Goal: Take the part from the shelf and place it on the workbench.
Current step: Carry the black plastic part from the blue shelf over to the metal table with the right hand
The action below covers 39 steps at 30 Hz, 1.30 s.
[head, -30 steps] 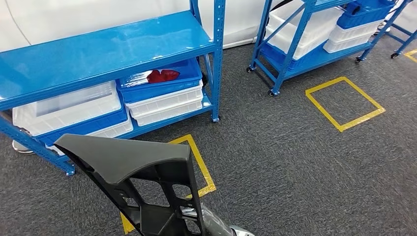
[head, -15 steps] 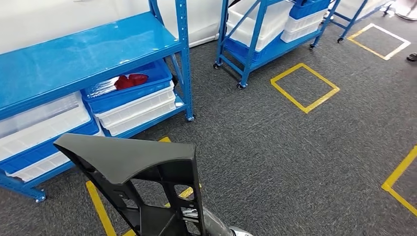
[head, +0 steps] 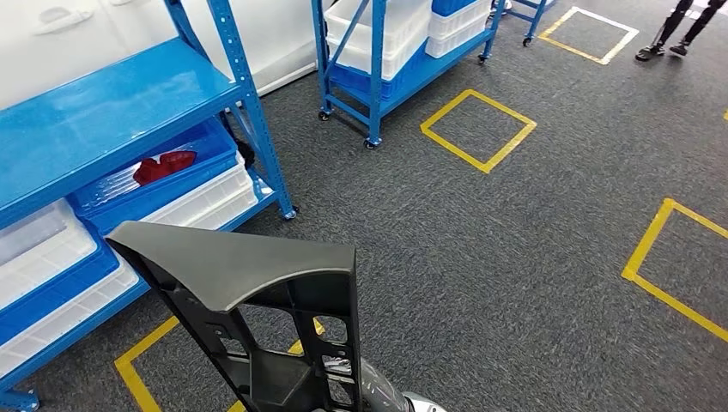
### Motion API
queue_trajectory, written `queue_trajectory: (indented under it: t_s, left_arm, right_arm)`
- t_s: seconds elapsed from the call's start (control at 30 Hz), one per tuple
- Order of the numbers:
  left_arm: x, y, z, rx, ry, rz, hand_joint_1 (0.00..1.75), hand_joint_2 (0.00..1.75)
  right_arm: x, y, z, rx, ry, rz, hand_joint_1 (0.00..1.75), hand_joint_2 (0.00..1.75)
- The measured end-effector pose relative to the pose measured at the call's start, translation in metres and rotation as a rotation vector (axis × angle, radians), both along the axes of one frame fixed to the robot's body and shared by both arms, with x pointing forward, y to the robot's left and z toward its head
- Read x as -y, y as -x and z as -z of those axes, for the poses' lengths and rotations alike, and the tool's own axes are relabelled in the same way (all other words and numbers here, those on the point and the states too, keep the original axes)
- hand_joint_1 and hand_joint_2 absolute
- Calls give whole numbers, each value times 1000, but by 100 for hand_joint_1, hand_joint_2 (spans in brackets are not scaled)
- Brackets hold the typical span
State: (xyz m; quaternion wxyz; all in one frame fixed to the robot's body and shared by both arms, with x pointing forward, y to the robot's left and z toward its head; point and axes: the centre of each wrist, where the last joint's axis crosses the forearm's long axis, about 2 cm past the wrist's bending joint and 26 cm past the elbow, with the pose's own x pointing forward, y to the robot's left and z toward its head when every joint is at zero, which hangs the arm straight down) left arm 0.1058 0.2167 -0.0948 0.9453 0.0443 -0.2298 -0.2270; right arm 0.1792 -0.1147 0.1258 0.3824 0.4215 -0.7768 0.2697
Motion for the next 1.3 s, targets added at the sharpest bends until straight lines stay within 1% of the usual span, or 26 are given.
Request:
queue_trajectory:
  t_s: [0.33, 0.73, 1.03, 1.3]
  left_arm:
    - [1, -1, 0, 12, 3, -3, 0, 175]
    - [0, -1, 0, 4, 1, -6, 0, 175]
    - [1, -4, -1, -7, 3, 5, 0, 175]
    - [-1, -13, -3, 7, -3, 1, 0, 175]
  right_arm:
    - [0, 2, 1, -8, 3, -10, 168, 175]
    - [0, -1, 1, -4, -1, -8, 168, 175]
    - [-2, -4, -3, -6, -11, 3, 168, 175]
    - [-2, -6, -4, -20, -9, 9, 168, 175]
